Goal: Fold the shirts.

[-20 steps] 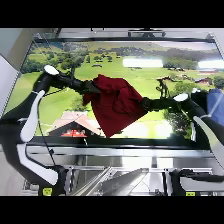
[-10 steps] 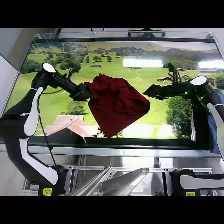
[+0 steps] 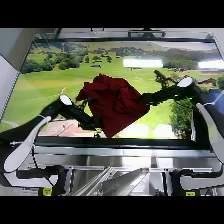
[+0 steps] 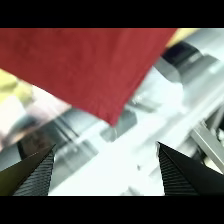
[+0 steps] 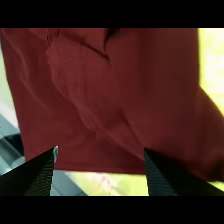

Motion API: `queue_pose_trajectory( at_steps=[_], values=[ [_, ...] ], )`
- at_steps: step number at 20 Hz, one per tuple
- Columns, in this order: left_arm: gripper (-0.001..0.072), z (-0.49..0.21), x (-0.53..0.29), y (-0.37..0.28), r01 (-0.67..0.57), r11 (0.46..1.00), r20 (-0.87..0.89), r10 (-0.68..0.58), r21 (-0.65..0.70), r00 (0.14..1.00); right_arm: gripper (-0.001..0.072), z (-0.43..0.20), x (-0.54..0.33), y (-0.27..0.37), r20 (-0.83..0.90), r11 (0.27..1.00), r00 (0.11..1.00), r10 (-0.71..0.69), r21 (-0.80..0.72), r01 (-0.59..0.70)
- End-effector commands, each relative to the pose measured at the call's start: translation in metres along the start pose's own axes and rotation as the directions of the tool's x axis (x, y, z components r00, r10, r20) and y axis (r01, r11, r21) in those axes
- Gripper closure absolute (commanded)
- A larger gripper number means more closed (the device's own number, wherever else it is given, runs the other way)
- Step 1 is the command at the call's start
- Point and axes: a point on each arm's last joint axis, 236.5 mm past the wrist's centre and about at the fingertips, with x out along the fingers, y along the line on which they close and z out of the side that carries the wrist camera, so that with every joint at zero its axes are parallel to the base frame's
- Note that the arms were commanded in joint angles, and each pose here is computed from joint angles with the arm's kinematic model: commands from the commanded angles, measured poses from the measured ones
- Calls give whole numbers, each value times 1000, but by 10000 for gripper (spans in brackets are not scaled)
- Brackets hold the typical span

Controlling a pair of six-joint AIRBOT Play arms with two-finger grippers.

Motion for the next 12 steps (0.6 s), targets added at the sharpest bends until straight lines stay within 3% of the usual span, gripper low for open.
queue_pose_trajectory(
  at_steps=[1, 6, 7, 8, 9, 10, 11, 12],
  values=[
    [-4, 11, 33, 0, -27, 1000, 89, 28, -12, 996, 102, -8, 36, 0, -44, 1000, 999, -17, -18, 16],
    [16, 48, 49, -29, -24, 997, 83, 18, 76, 996, 103, -10, 61, -3, -65, 999, 998, -27, -35, 24],
    [177, 52, 50, -35, -15, 996, 65, 9, 90, 998, 102, -11, 65, -2, -72, 999, 997, -25, -39, 23],
    [450, 55, 48, -40, -6, 995, 52, 0, 102, 999, 103, -10, 68, 0, -70, 998, 997, -28, -52, 25],
    [675, 58, 46, -46, 4, 993, 40, -9, 120, 999, 104, -6, 71, 1, -58, 998, 998, -34, -62, 31],
    [695, 63, 41, -51, 15, 991, 39, -20, 134, 999, 107, -1, 73, 1, -40, 997, 998, -43, -69, 40],
    [692, 66, 36, -58, 23, 988, 40, -29, 150, 999, 166, 6, 76, 0, -17, 996, 998, -53, -76, 51],
    [692, 67, 31, -64, 30, 986, 36, -36, 167, 999, 334, 13, 77, -1, 3, 995, 998, -60, -80, 60]
  ],
)
